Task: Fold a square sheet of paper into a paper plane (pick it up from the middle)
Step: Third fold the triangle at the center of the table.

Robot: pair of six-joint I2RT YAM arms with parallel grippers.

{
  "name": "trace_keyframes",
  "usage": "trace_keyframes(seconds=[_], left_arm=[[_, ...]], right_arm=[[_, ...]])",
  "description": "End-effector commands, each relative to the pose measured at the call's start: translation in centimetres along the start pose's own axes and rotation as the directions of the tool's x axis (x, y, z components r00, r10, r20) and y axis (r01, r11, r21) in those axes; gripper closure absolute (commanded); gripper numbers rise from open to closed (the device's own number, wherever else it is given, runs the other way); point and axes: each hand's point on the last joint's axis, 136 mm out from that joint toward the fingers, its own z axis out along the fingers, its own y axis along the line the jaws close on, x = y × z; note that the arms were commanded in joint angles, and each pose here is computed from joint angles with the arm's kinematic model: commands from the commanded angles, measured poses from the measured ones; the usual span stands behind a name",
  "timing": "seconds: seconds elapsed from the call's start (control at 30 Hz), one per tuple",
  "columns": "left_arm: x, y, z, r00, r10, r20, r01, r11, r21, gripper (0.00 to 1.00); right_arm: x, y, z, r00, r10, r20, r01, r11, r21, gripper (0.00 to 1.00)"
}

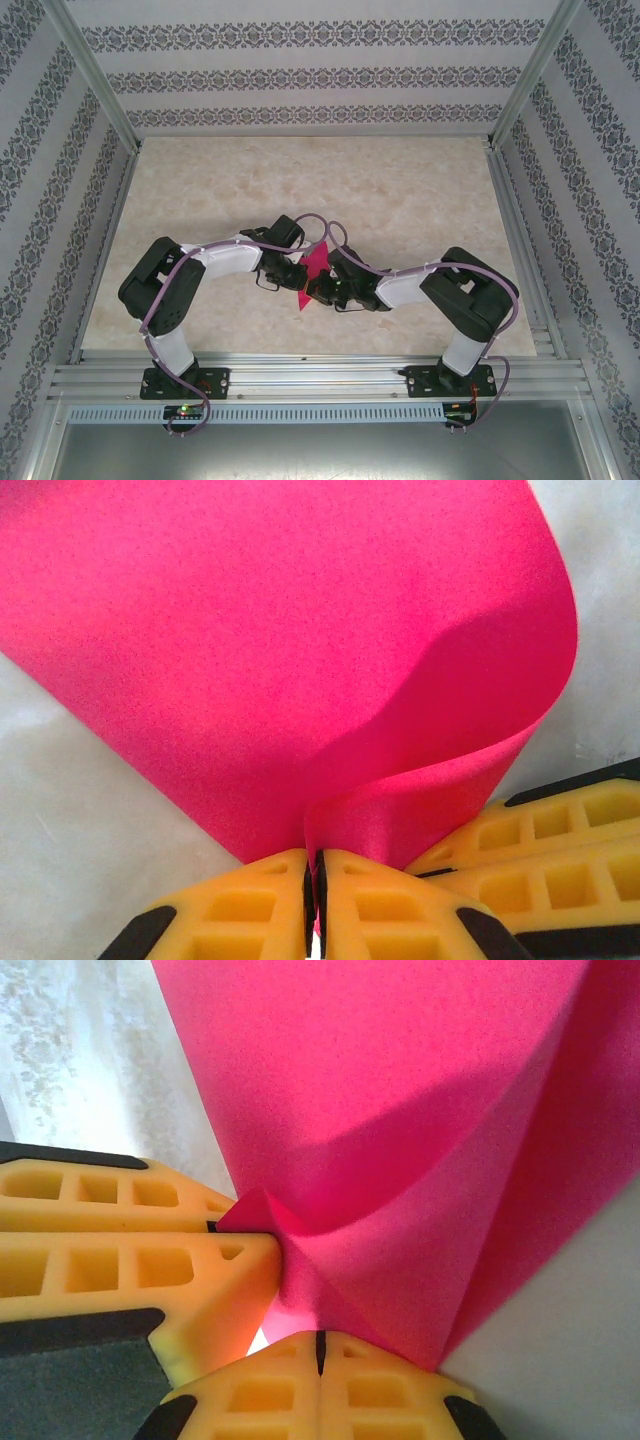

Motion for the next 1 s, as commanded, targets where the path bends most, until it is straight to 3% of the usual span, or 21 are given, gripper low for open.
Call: trace_keyframes(seconds=[0.0,0.13,0.27,0.7,0.97], left_arm=[[2.0,1.0,1.2,0.996,-0.004,-0.085,0.002,1.0,-0.023,0.86],[1.9,1.0,1.1,0.997,-0.005,-0.082,0.002,1.0,-0.026,0.86],[1.9,1.1,1.0,0.997,-0.008,-0.08,0.005,0.999,-0.034,0.86],[1.9,1.1,0.8,0.997,-0.007,-0.076,0.004,0.999,-0.039,0.86],[2.1,1.4,0.7,0.997,-0.007,-0.08,0.003,0.999,-0.051,0.86]], right_arm=[[0.0,-0.5,-0.1,1.0,0.011,0.002,-0.011,1.0,0.005,1.0],[-1.4,1.9,-2.7,0.997,-0.042,0.063,0.043,0.999,-0.011,0.98],[-3.4,1.8,-4.3,0.992,-0.049,0.114,0.05,0.999,-0.005,0.98],[-4.5,1.6,-2.0,0.997,-0.054,0.06,0.055,0.998,-0.016,0.99],[-4.0,-2.2,-0.3,0.999,-0.023,0.03,0.022,0.998,0.051,0.99]])
